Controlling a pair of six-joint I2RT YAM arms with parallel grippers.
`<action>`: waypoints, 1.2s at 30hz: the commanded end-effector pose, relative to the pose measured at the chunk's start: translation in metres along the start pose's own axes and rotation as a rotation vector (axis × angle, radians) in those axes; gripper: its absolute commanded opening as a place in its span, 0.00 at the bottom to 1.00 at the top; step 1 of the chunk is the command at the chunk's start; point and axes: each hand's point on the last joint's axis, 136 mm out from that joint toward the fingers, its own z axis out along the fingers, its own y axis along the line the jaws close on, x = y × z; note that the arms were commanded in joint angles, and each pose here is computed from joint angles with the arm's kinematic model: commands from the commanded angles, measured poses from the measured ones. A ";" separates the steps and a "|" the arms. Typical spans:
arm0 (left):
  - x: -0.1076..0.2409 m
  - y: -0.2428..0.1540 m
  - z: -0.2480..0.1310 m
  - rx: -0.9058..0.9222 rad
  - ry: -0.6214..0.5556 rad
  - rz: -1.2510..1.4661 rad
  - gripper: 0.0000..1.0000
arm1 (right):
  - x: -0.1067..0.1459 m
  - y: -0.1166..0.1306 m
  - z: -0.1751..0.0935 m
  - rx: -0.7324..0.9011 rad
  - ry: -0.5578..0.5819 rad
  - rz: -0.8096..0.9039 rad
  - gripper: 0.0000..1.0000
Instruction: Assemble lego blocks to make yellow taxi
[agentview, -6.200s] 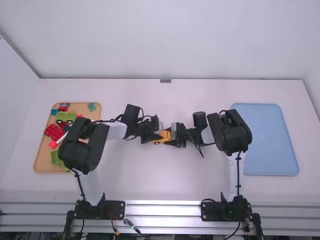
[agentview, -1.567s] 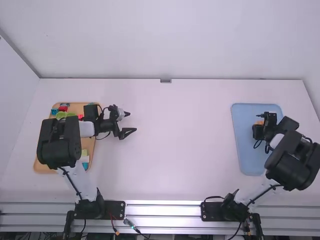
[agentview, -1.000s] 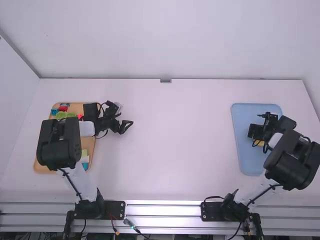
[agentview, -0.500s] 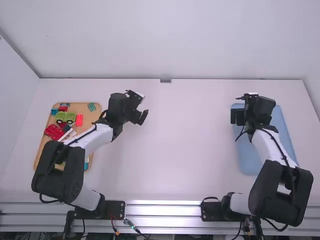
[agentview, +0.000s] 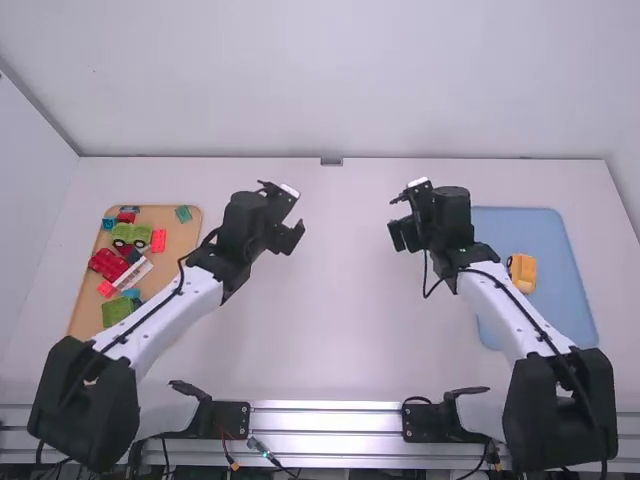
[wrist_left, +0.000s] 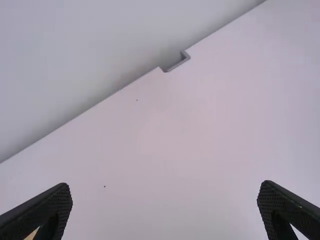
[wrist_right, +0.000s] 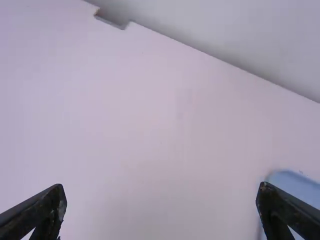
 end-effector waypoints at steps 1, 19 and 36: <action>0.002 -0.004 -0.011 0.051 -0.019 -0.034 0.97 | -0.006 -0.011 -0.010 0.052 -0.032 0.026 0.97; 0.102 0.058 -0.058 -0.150 0.093 -0.424 0.70 | 0.066 -0.050 -0.052 0.192 -0.037 0.388 0.71; 0.197 0.031 -0.092 -0.214 0.103 -0.462 0.31 | 0.155 -0.007 -0.072 0.191 -0.039 0.406 0.33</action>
